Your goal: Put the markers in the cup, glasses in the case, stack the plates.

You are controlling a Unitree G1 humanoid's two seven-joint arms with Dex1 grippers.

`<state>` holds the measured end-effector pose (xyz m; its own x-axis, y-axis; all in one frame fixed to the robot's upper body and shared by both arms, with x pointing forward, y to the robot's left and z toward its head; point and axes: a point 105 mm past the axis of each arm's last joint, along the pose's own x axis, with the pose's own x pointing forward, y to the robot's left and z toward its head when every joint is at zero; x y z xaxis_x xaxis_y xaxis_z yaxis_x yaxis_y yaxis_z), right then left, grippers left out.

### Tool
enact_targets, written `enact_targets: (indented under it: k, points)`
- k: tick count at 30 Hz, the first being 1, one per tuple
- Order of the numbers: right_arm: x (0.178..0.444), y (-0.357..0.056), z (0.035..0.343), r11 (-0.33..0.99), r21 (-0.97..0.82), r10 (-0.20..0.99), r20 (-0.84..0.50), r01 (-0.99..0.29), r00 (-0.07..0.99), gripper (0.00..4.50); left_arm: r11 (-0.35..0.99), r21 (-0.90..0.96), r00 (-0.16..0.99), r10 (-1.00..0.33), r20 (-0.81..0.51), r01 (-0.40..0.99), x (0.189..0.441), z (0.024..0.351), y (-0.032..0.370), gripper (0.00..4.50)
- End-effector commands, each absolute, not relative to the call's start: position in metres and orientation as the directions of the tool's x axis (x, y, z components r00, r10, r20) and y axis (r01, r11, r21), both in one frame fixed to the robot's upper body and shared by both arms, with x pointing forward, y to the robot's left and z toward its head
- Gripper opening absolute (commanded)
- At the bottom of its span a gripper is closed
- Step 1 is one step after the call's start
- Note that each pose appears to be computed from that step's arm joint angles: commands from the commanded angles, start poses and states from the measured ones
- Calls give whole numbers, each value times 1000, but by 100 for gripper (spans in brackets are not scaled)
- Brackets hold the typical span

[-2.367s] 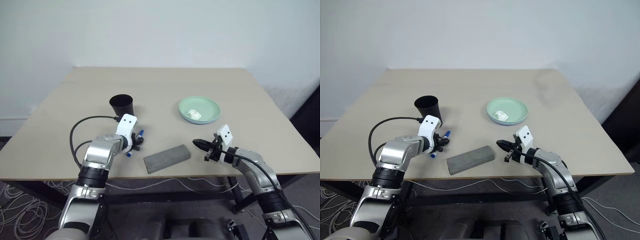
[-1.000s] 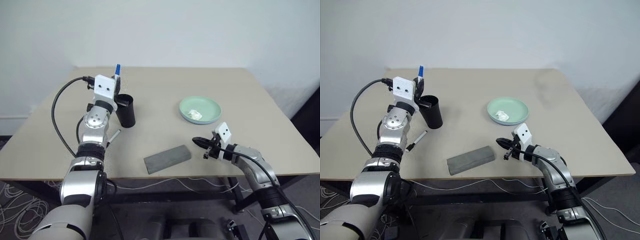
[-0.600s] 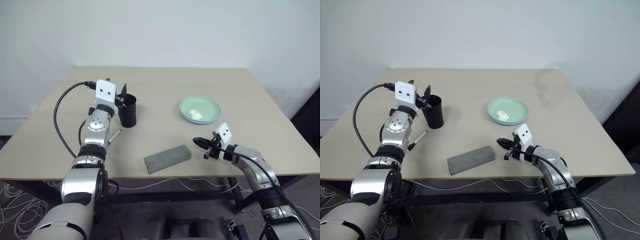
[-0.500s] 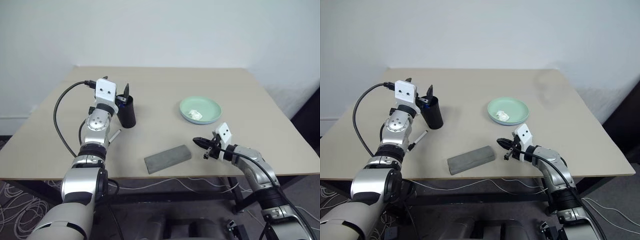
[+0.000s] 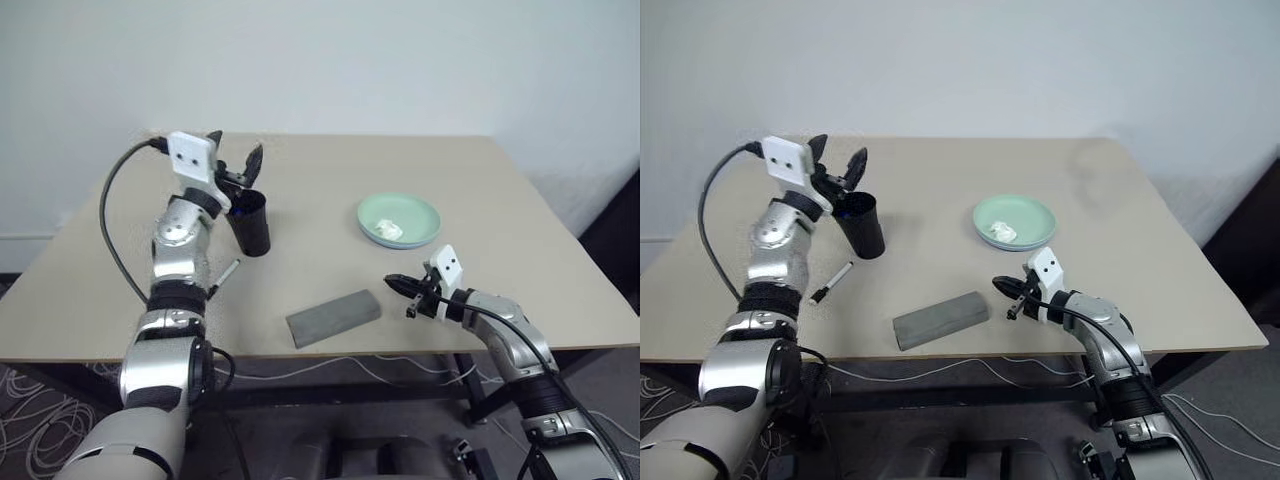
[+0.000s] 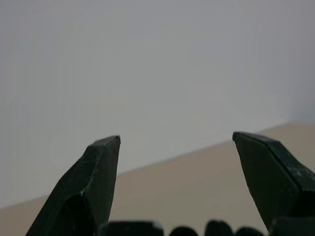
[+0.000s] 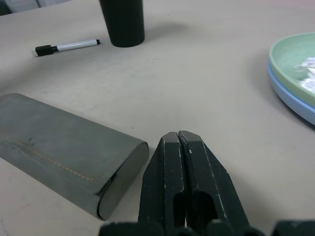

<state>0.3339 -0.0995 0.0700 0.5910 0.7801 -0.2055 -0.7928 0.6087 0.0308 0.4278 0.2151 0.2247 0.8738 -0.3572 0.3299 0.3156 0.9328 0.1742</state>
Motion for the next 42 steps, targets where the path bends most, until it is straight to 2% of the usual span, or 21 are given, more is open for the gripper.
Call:
enact_targets:
  k: [1, 5, 7, 9, 15, 17, 30, 38, 41, 42]
  points:
    - [338, -100, 85, 608, -12, 781, -166, -794, 602, 0, 906, 156, 848, -424, 317, 394, 405, 249, 232, 386]
    - [338, -100, 84, 603, -11, 785, -173, -798, 595, 0, 879, 155, 858, -474, 199, 450, 385, 245, 239, 386]
    - [338, -99, 83, 595, -12, 790, -180, -804, 587, 0, 877, 222, 899, -439, 6, 427, 380, 223, 255, 386]
    - [340, -98, 84, 590, -15, 792, -182, -807, 583, 0, 887, 195, 908, -404, -116, 419, 372, 210, 266, 386]
    - [344, -96, 85, 582, -21, 797, -182, -813, 576, 0, 938, 133, 918, -274, -287, 321, 363, 187, 288, 386]
    - [344, -95, 85, 579, -21, 799, -182, -815, 573, 0, 944, 135, 902, -235, -362, 300, 363, 171, 290, 386]
    - [344, -95, 84, 584, -24, 795, -183, -811, 578, 0, 921, 183, 727, -137, -673, 343, 366, 88, 295, 386]
    - [343, -97, 82, 604, -20, 782, -179, -797, 597, 0, 912, 132, 636, -162, -755, 389, 368, 69, 292, 386]
    - [343, -98, 82, 608, -19, 779, -179, -794, 601, 0, 912, 111, 615, -172, -770, 395, 368, 66, 291, 325]
    - [342, -98, 82, 609, -19, 778, -179, -793, 602, 0, 912, 101, 606, -178, -775, 397, 367, 65, 291, 290]
